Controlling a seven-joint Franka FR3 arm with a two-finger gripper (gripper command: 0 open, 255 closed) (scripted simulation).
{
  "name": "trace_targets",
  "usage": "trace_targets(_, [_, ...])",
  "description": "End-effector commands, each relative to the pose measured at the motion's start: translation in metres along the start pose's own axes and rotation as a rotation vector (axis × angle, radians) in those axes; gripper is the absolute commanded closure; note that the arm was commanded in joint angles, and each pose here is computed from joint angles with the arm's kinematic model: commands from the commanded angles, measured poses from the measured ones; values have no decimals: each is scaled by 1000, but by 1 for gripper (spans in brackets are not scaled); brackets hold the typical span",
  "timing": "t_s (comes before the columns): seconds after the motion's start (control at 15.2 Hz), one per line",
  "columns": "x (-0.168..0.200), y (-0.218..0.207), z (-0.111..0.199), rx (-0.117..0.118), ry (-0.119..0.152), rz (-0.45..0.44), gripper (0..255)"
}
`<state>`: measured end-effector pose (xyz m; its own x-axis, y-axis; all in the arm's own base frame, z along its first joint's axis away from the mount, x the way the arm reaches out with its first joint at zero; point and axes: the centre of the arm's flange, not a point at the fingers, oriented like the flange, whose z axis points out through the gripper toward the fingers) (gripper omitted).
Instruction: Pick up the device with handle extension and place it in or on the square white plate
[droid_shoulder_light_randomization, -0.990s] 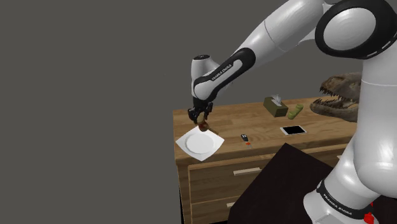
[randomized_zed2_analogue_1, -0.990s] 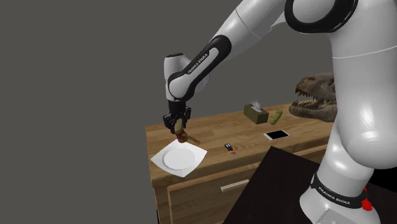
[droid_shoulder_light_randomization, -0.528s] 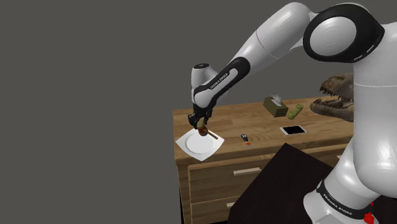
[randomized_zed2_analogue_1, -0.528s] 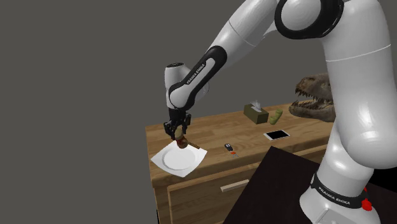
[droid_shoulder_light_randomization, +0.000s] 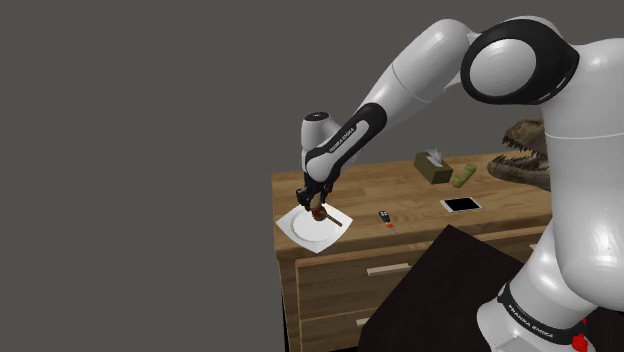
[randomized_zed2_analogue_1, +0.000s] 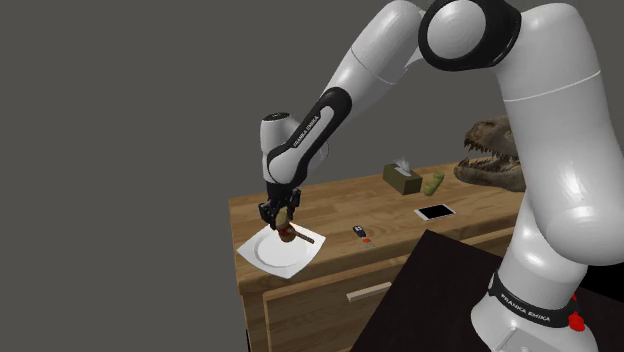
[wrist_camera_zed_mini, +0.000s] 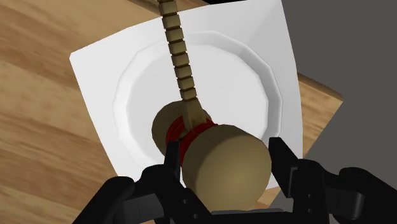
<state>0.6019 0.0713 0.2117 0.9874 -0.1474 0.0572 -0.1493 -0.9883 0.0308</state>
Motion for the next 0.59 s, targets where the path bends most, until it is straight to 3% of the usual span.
trace_targets(0.0, [1,0,1,0,1,0,255])
trace_targets(0.26, [1,0,1,0,1,0,255])
trace_targets(0.33, [1,0,1,0,1,0,0])
trace_targets(0.53, [1,0,1,0,1,0,0])
